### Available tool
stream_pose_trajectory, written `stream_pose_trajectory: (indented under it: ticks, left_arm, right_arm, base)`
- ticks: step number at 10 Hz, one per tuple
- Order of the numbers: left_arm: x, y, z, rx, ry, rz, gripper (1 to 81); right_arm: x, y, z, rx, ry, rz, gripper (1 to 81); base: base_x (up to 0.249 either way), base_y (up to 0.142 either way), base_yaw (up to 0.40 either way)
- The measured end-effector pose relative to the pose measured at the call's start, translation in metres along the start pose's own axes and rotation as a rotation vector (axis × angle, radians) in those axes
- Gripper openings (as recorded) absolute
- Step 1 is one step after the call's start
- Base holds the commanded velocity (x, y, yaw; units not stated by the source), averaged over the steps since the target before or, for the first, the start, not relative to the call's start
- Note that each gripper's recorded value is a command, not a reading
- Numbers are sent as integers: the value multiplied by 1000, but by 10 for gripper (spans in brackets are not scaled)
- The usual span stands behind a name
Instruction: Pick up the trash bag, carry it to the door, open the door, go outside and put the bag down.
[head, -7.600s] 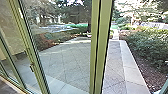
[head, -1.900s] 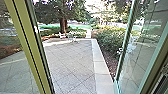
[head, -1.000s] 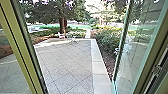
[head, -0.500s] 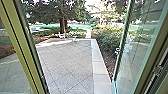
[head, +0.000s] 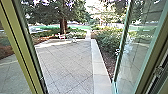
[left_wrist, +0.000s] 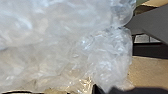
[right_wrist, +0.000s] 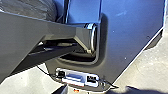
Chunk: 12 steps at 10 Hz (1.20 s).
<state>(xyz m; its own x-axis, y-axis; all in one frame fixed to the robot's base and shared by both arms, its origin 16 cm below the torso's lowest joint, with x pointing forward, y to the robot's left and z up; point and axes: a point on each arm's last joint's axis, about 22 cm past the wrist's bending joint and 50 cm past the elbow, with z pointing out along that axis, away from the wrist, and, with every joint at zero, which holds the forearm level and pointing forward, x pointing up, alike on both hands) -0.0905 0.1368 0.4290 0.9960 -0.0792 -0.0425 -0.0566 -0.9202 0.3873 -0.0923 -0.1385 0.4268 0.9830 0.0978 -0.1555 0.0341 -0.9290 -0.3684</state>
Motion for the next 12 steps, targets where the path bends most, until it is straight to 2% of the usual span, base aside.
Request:
stream_pose_trajectory:
  ticks: [2,10,12]
  left_arm:
    - [10,-1,0,2,11,4,10]
    - [9,-3,0,5,10,3,10]
    - [6,-9,-2,12,6,3,10]
  right_arm:
    - [3,0,0,-1,1,-13,811]
    - [5,1,0,-3,6,-9,811]
    - [5,0,0,-3,6,-12,811]
  base:
    - [84,0,0]
    - [88,0,0]
    - [89,0,0]
